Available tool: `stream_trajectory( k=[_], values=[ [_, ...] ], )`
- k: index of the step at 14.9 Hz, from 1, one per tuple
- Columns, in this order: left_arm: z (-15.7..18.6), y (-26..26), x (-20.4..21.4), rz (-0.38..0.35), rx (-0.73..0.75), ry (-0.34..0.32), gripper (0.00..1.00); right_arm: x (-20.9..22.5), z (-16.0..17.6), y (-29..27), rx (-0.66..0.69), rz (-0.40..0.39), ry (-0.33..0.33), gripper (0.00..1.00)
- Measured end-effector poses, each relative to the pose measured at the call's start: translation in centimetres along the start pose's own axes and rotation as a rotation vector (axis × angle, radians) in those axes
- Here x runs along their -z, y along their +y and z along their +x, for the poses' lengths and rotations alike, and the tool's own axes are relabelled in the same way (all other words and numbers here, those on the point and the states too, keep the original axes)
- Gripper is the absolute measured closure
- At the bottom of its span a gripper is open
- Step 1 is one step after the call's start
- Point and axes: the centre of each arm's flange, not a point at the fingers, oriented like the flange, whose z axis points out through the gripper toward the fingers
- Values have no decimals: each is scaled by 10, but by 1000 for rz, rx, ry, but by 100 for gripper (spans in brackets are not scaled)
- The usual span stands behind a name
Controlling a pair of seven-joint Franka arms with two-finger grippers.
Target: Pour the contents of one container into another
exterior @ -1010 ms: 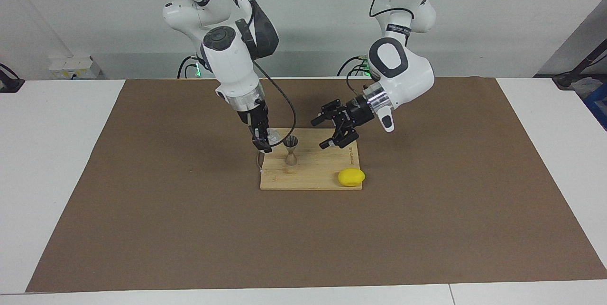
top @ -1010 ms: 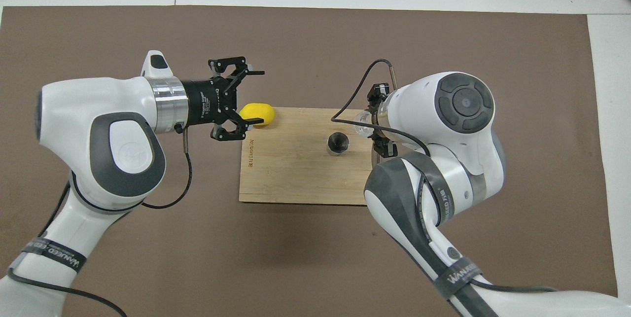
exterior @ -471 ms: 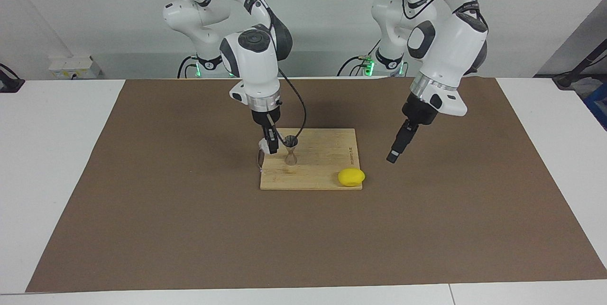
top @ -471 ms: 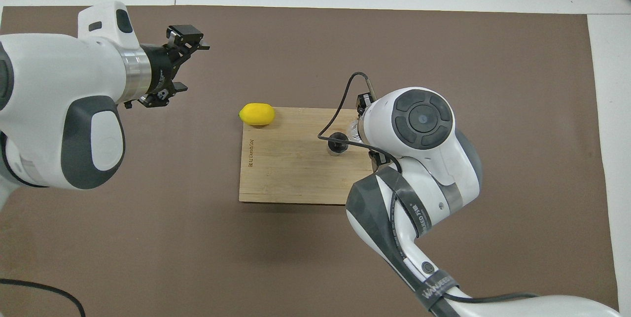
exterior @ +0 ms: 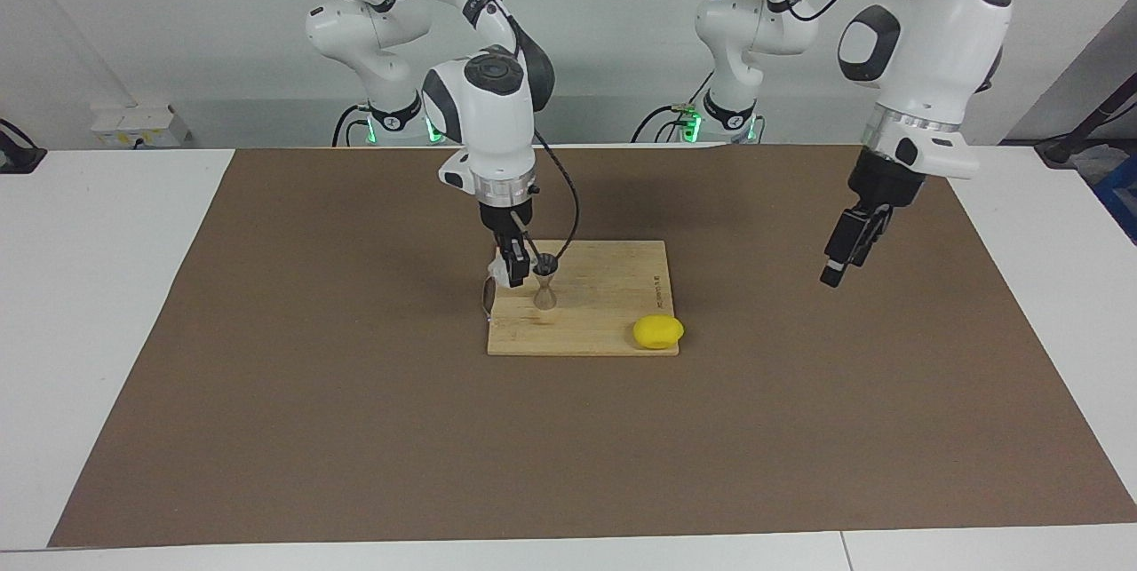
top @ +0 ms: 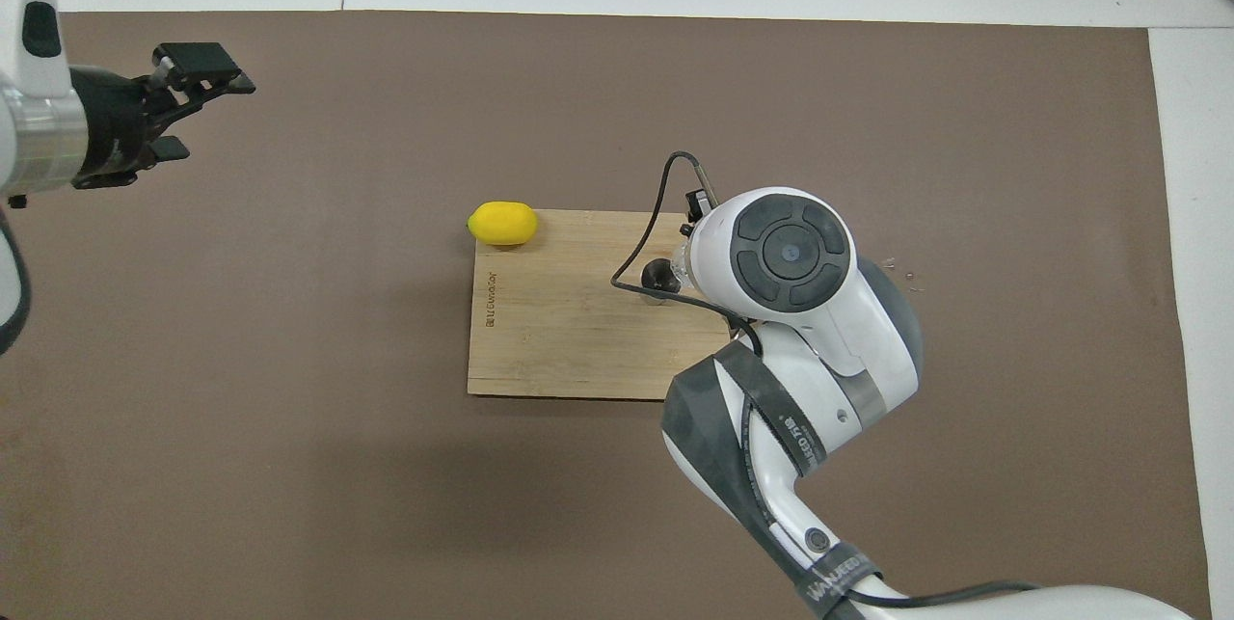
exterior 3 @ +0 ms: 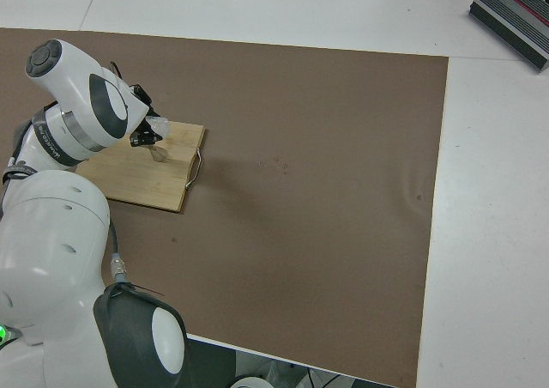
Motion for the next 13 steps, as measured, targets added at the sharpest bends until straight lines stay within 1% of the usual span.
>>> stream_trajectory(
  k=[3, 6, 8, 10, 13],
  values=[
    [-3, -22, 9, 53, -233, -94, 0, 0, -2, 0, 31, 9, 34, 49],
    [-15, -34, 15, 163, -449, -192, 0, 0, -6, 2, 60, 10, 62, 49],
    [-21, -36, 24, 191, -516, -252, 0, 1, -7, 2, 70, 14, 73, 49],
    [-26, -29, 41, 207, -542, -296, 0, 1, -10, 2, 91, 20, 92, 49],
    [-28, -22, 69, 220, -548, -336, 0, 2, -20, 5, 131, 27, 120, 49]
  ],
)
